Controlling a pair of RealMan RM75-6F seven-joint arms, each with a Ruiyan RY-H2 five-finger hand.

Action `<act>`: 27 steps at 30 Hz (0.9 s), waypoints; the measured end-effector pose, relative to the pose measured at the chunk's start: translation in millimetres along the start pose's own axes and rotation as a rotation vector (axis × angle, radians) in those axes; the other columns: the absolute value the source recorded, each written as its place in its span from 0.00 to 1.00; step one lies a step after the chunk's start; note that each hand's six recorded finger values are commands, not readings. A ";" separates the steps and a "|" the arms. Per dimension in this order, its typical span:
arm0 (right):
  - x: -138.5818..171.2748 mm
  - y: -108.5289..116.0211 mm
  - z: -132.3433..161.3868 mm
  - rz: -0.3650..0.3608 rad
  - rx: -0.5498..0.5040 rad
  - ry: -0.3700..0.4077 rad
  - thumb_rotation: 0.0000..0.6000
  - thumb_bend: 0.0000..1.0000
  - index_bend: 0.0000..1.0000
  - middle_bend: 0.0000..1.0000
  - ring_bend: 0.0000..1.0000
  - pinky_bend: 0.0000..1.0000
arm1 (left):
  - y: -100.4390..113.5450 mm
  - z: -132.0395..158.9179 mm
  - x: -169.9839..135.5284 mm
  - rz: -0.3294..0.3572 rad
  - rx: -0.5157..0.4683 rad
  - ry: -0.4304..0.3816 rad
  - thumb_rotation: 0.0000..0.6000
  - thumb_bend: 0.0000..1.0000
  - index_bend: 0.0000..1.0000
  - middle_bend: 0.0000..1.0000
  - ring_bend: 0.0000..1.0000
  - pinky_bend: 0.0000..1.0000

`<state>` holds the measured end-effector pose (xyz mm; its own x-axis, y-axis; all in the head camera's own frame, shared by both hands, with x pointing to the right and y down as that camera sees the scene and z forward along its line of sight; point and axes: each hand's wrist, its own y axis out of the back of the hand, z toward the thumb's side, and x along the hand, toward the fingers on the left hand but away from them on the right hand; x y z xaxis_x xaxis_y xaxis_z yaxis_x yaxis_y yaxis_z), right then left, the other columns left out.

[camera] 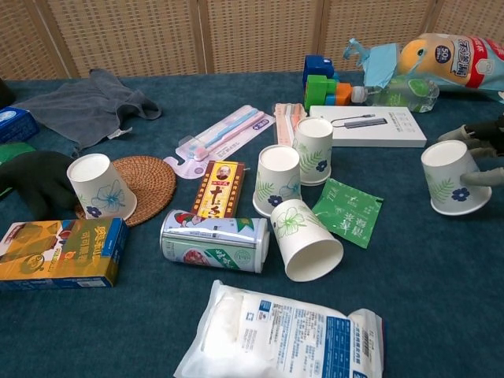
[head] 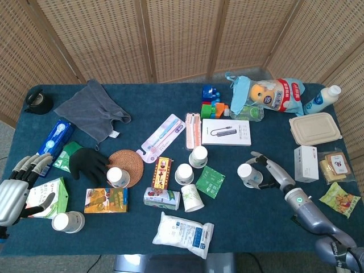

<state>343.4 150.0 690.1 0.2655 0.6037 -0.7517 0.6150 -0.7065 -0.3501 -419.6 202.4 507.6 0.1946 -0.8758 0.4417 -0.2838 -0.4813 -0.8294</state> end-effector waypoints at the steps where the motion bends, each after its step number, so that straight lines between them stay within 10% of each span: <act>1: 0.1 0.9 -2.1 -0.002 0.000 -0.001 1.00 0.39 0.23 0.00 0.00 0.00 | 0.0 0.0 -0.1 0.000 0.000 0.000 1.00 0.41 0.00 0.09 0.05 0.00; 27: 45.1 35.3 13.8 -0.092 0.177 0.044 1.00 0.48 0.10 0.00 0.00 0.00 | 0.9 -0.5 -4.6 0.011 0.001 -0.004 1.00 0.41 0.00 0.09 0.05 0.00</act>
<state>366.8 147.2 636.1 0.2488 0.6816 -0.6882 0.4988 -0.6992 -0.5121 -421.2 206.0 505.0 0.1952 -0.8808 0.4313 -0.2853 -0.4717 -0.8343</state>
